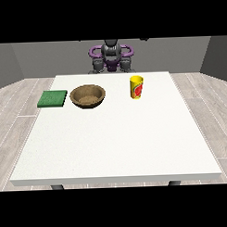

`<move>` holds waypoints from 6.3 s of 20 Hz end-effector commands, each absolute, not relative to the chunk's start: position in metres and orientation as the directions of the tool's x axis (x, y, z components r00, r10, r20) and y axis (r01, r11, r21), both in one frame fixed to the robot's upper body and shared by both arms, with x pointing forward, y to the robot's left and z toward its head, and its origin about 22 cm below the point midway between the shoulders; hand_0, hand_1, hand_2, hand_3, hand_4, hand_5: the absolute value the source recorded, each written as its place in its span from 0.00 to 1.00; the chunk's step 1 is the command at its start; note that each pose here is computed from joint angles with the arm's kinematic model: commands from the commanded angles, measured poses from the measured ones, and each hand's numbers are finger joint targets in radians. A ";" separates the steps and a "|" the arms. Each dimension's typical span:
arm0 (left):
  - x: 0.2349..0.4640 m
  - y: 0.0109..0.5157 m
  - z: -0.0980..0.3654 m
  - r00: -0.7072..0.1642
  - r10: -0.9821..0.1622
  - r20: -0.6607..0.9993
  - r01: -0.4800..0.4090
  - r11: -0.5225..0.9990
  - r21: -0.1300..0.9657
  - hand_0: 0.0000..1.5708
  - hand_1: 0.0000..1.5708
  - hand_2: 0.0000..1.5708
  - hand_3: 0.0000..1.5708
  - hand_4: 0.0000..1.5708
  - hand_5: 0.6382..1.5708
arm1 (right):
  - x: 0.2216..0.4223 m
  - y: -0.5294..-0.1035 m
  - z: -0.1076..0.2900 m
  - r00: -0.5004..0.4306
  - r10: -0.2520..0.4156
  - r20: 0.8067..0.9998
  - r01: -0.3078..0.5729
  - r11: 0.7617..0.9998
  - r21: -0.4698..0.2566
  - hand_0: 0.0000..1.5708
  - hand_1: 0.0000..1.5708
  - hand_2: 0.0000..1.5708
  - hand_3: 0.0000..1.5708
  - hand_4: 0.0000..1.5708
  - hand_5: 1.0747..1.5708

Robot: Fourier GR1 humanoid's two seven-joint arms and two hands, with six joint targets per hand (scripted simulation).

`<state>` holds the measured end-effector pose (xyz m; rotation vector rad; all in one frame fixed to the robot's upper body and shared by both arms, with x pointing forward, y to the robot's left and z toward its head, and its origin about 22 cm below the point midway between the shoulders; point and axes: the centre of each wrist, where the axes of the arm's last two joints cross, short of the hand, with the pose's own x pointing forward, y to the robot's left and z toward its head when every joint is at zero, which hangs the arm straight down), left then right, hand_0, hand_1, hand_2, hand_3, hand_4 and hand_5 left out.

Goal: Pick the cup and pour the ball into the bowl, then pick the bowl and place it on the pad

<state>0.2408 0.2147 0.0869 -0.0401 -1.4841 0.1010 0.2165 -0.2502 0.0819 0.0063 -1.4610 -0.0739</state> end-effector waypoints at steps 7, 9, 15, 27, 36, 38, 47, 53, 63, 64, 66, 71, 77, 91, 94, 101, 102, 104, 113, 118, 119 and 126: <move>0.277 0.211 0.099 -0.229 0.017 0.973 -0.023 0.999 -0.023 0.00 0.00 0.00 0.00 0.37 0.96 | 0.242 -0.242 0.095 -0.186 -0.064 0.980 0.012 0.998 0.067 0.00 0.00 0.00 0.14 0.46 0.96; 0.284 0.207 0.095 -0.298 -0.014 0.954 -0.041 0.999 0.001 0.00 0.00 0.00 0.00 0.35 0.94 | 0.248 -0.238 0.089 -0.265 -0.064 0.962 -0.007 0.998 0.064 0.00 0.00 0.00 0.00 0.45 0.94; 0.286 0.224 0.032 -0.338 -0.031 0.941 -0.040 0.999 0.019 0.00 0.00 0.00 0.00 0.31 0.91 | 0.256 -0.259 0.094 -0.317 -0.066 0.946 -0.021 0.998 0.062 0.00 0.00 0.00 0.00 0.44 0.95; 0.305 0.241 -0.046 -0.174 -0.058 0.983 -0.010 0.998 0.057 0.00 0.00 0.00 0.00 0.09 0.85 | 0.264 -0.313 0.065 -0.210 -0.048 0.977 0.022 0.998 0.053 0.00 0.00 0.00 0.00 0.43 0.98; 0.320 0.257 -0.069 -0.202 -0.071 0.977 -0.091 0.994 0.054 0.00 0.00 0.00 0.00 0.23 0.89 | 0.269 -0.338 0.076 -0.255 -0.053 0.965 -0.012 0.999 0.052 0.00 0.00 0.00 0.00 0.43 0.99; 0.333 0.250 -0.061 -0.202 -0.037 0.979 -0.098 0.995 0.017 0.00 0.00 0.00 0.00 0.56 0.98 | 0.268 -0.345 0.063 -0.240 -0.052 0.969 -0.006 0.999 0.052 0.00 0.00 0.00 0.00 0.43 0.99; 0.334 0.272 -0.073 -0.185 -0.287 0.940 -0.218 0.945 0.245 0.82 0.82 1.00 1.00 0.88 0.87 | 0.266 -0.355 0.104 -0.279 -0.064 0.958 -0.047 0.998 0.053 0.00 0.00 0.00 0.11 0.41 0.99; 0.347 0.210 -0.061 -0.140 -0.466 0.874 -0.181 0.879 0.440 0.81 0.81 1.00 1.00 0.90 0.85 | 0.271 -0.380 0.079 -0.162 -0.082 0.983 0.022 0.996 0.087 0.00 0.00 0.00 0.20 0.41 0.99; 0.382 0.183 -0.029 -0.130 -0.935 0.330 -0.195 0.351 0.916 0.86 0.86 1.00 1.00 0.92 0.97 | 0.270 -0.390 0.049 -0.021 -0.087 0.996 0.002 0.996 0.087 0.00 0.00 0.00 0.07 0.43 0.98; 0.385 0.165 -0.024 -0.156 -0.945 0.288 -0.200 0.315 0.928 0.87 0.87 1.00 1.00 0.92 0.97 | 0.274 -0.390 0.045 -0.027 -0.095 0.995 0.029 0.995 0.096 0.00 0.00 0.00 0.05 0.43 0.98; 0.378 0.133 -0.031 -0.160 -0.951 0.263 -0.177 0.290 0.940 0.87 0.87 1.00 1.00 0.92 0.97 | 0.270 -0.417 0.050 -0.054 -0.105 0.993 0.024 0.994 0.106 0.00 0.00 0.00 0.00 0.43 0.98; 0.385 0.084 -0.006 -0.123 -0.979 0.160 -0.156 0.178 0.972 0.87 0.87 1.00 1.00 0.93 0.96 | 0.264 -0.411 0.021 0.013 -0.123 0.992 0.007 0.992 0.123 0.00 0.00 0.00 0.00 0.43 0.97; 0.402 0.050 0.041 -0.097 -0.988 -0.121 -0.234 -0.095 0.968 0.87 0.87 1.00 1.00 0.84 0.99 | 0.279 -0.421 0.032 -0.030 -0.115 0.993 0.019 0.993 0.116 0.00 0.00 0.00 0.10 0.44 0.97; 0.360 0.010 0.039 -0.186 -0.839 -0.512 -0.197 -0.478 0.856 0.11 0.11 0.76 1.00 0.72 1.00 | 0.301 -0.399 0.025 0.025 -0.120 0.992 -0.006 0.993 0.120 0.00 0.00 0.00 0.17 0.44 0.95; 0.363 0.005 0.055 -0.197 -0.852 -0.485 -0.228 -0.441 0.868 0.00 0.00 0.67 0.98 0.70 1.00 | 0.310 -0.403 0.039 0.002 -0.134 0.991 0.036 0.990 0.134 0.00 0.00 0.00 0.17 0.44 0.95; 0.387 0.058 0.106 -0.211 -0.963 0.166 -0.233 0.215 0.948 0.66 0.66 0.96 0.73 0.84 0.99 | 0.287 -0.431 0.027 -0.008 -0.104 0.995 0.197 0.975 0.104 0.00 0.00 0.00 0.11 0.47 0.96; 0.386 0.066 0.106 -0.210 -0.941 0.266 -0.223 0.311 0.924 0.60 0.60 0.87 0.69 0.83 0.98 | 0.282 -0.428 0.017 0.014 -0.108 0.994 0.212 0.972 0.103 0.00 0.00 0.00 0.07 0.47 0.96; 0.394 0.087 0.126 -0.185 -0.856 0.483 -0.220 0.515 0.828 0.40 0.40 0.60 0.43 0.82 0.97 | 0.289 -0.423 0.024 -0.015 -0.124 0.992 0.224 0.967 0.124 0.00 0.00 0.00 0.08 0.49 0.98; 0.404 0.164 0.202 -0.277 -0.231 0.933 0.012 0.970 0.244 0.00 0.00 0.00 0.00 0.67 1.00 | 0.288 -0.399 -0.004 0.010 -0.163 0.987 0.288 0.945 0.153 0.00 0.00 0.00 0.00 0.50 0.98; 0.407 0.246 0.225 -0.342 -0.130 0.931 0.114 0.977 0.179 0.00 0.00 0.00 0.00 0.67 0.99 | 0.292 -0.387 -0.014 -0.055 -0.204 0.977 0.319 0.924 0.211 0.00 0.00 0.00 0.00 0.46 0.99; 0.407 0.266 0.240 -0.329 -0.124 0.936 0.111 0.979 0.169 0.00 0.00 0.00 0.00 0.67 0.99 | 0.282 -0.371 -0.033 -0.026 -0.212 0.977 0.300 0.931 0.210 0.00 0.00 0.00 0.00 0.47 0.99; 0.392 0.312 0.240 -0.349 -0.124 0.929 0.087 0.983 0.164 0.00 0.00 0.00 0.00 0.63 0.99 | 0.305 -0.358 -0.046 -0.058 -0.247 0.967 0.271 0.929 0.253 0.00 0.00 0.00 0.00 0.44 0.99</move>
